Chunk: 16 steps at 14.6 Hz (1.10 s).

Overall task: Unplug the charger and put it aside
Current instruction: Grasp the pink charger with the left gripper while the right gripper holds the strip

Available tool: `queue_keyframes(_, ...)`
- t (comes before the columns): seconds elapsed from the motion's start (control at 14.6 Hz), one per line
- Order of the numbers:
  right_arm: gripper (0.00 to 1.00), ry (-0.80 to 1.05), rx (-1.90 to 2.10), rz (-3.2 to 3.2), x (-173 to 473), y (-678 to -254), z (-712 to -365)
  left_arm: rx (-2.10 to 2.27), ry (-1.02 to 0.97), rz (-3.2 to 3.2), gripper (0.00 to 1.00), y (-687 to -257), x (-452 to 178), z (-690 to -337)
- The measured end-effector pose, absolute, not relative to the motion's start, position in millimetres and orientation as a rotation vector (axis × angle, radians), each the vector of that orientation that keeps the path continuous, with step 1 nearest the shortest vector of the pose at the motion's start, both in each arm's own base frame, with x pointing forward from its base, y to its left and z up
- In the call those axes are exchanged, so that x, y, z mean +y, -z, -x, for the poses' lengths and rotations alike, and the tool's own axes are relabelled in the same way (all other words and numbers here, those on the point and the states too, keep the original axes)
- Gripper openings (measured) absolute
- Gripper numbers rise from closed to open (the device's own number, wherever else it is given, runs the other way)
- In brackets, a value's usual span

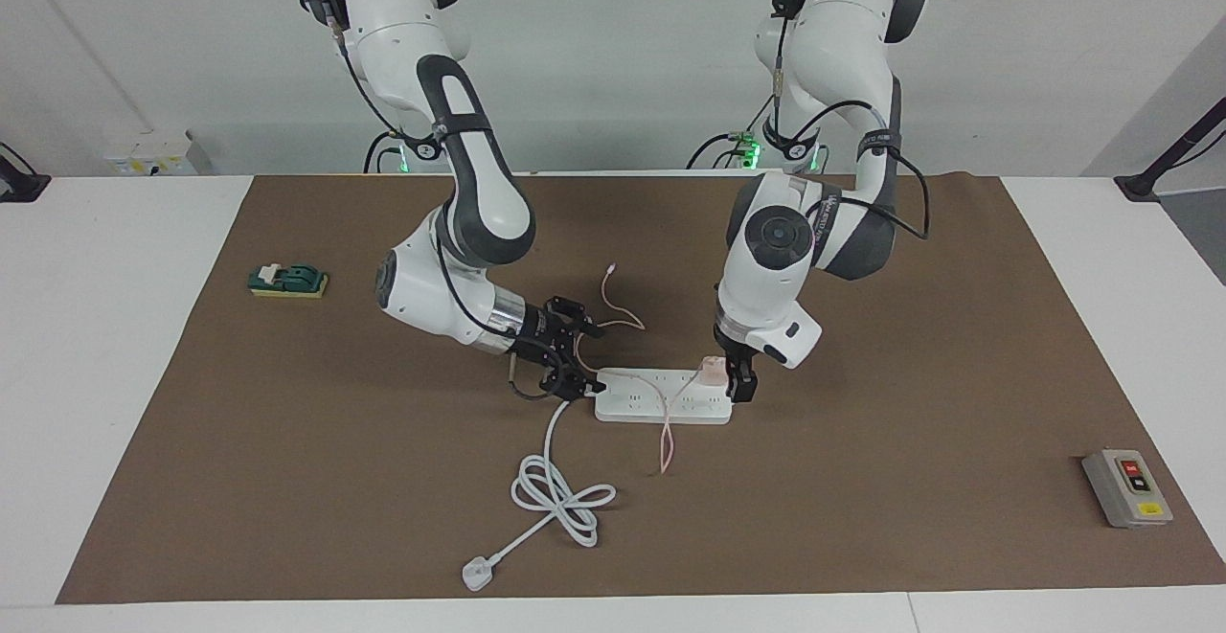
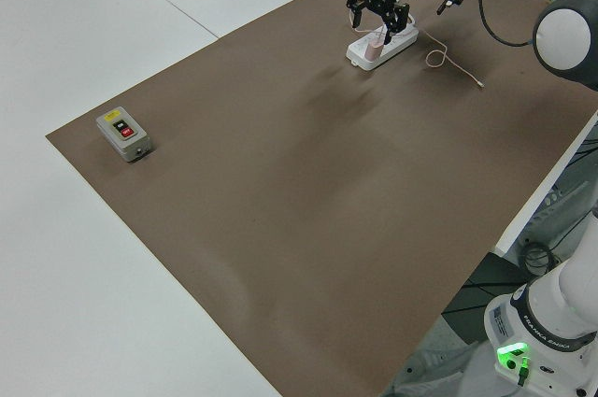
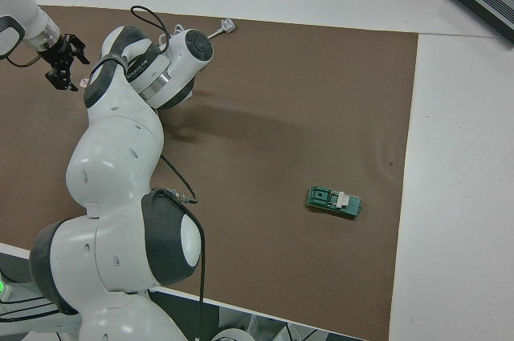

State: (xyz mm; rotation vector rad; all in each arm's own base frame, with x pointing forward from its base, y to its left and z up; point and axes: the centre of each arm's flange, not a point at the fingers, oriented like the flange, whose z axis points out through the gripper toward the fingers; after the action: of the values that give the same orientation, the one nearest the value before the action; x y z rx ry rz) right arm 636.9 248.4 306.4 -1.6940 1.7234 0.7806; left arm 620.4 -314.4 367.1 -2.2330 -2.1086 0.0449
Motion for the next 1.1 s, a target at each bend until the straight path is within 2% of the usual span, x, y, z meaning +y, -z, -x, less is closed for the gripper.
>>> queue_keyframes(0.48, 1.0, -0.814, 1.747, 1.699, 262.1, -247.3, -661.4, -2.088, -0.035, 2.263, 1.0, -354.4, -324.1, -603.1)
queue_keyframes(0.75, 1.0, -0.829, 1.726, 1.711, 274.9, -245.9, -662.1, -2.12, 0.009, 2.315, 1.0, -368.2, -316.4, -580.3)
queue_keyframes(1.1, 1.0, -0.836, 1.718, 1.719, 280.0, -245.7, -660.2, -2.142, 0.027, 2.329, 1.0, -362.1, -310.7, -576.2)
